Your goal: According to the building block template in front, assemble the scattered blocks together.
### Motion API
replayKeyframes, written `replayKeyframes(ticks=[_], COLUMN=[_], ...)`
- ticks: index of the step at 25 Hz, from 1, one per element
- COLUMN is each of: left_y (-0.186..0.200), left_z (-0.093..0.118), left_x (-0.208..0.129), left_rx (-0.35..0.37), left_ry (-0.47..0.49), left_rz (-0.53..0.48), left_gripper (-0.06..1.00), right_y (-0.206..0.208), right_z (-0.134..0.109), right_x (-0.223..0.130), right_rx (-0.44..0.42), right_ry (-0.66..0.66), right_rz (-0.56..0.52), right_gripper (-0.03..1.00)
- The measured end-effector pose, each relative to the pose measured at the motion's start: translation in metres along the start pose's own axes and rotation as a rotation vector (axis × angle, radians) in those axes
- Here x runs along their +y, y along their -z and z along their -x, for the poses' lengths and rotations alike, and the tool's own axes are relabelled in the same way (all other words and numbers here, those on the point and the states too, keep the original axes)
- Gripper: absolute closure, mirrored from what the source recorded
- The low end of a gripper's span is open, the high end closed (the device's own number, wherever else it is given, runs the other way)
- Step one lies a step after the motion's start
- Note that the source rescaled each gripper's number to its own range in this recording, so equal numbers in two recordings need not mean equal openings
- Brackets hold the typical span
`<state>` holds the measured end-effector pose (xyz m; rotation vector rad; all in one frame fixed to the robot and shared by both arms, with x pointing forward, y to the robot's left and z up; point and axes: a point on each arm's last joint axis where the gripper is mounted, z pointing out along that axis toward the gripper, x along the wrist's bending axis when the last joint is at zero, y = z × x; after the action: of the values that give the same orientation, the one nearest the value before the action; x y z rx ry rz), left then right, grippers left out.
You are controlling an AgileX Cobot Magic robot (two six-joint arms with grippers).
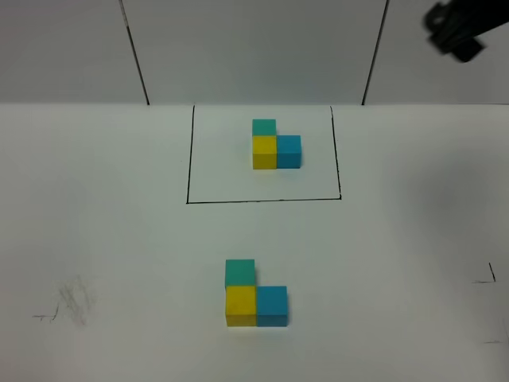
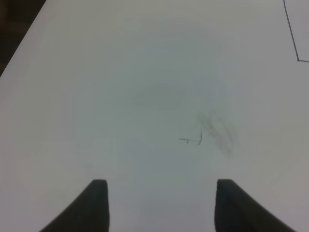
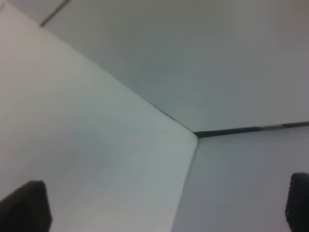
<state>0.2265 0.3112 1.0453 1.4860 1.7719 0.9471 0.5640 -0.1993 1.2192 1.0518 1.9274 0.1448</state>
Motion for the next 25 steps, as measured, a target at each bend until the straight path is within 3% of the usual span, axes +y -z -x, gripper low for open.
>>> replayKeyframes(ticks=[5, 7, 10, 13, 18, 22, 25], left_y=[0.000, 0.000, 0.000, 0.000, 0.000, 0.000, 0.000], left_z=[0.000, 0.000, 0.000, 0.000, 0.000, 0.000, 0.000], left_x=[0.000, 0.000, 0.000, 0.000, 0.000, 0.000, 0.000], left_rx=[0.000, 0.000, 0.000, 0.000, 0.000, 0.000, 0.000], left_ry=[0.000, 0.000, 0.000, 0.000, 0.000, 0.000, 0.000], left_rz=[0.000, 0.000, 0.000, 0.000, 0.000, 0.000, 0.000], left_gripper=[0.84, 0.84, 0.84, 0.84, 0.84, 0.84, 0.84], right_y=[0.051, 0.080, 0.121, 0.162, 0.222, 0.234, 0.228], right_z=[0.088, 0.110, 0.119, 0.101, 0.048, 0.010, -0.021], right_x=[-0.067, -0.098, -0.146, -0.191, -0.256, -0.288, -0.305], right_rx=[-0.039, -0.077, -0.155, -0.217, -0.269, -0.220, -0.138], right_ry=[-0.067, -0.124, -0.209, -0.255, -0.417, -0.615, -0.661], right_rz=[0.028, 0.038, 0.021, 0.018, 0.145, 0.240, 0.284], right_gripper=[-0.03, -0.03, -0.03, -0.03, -0.03, -0.03, -0.03])
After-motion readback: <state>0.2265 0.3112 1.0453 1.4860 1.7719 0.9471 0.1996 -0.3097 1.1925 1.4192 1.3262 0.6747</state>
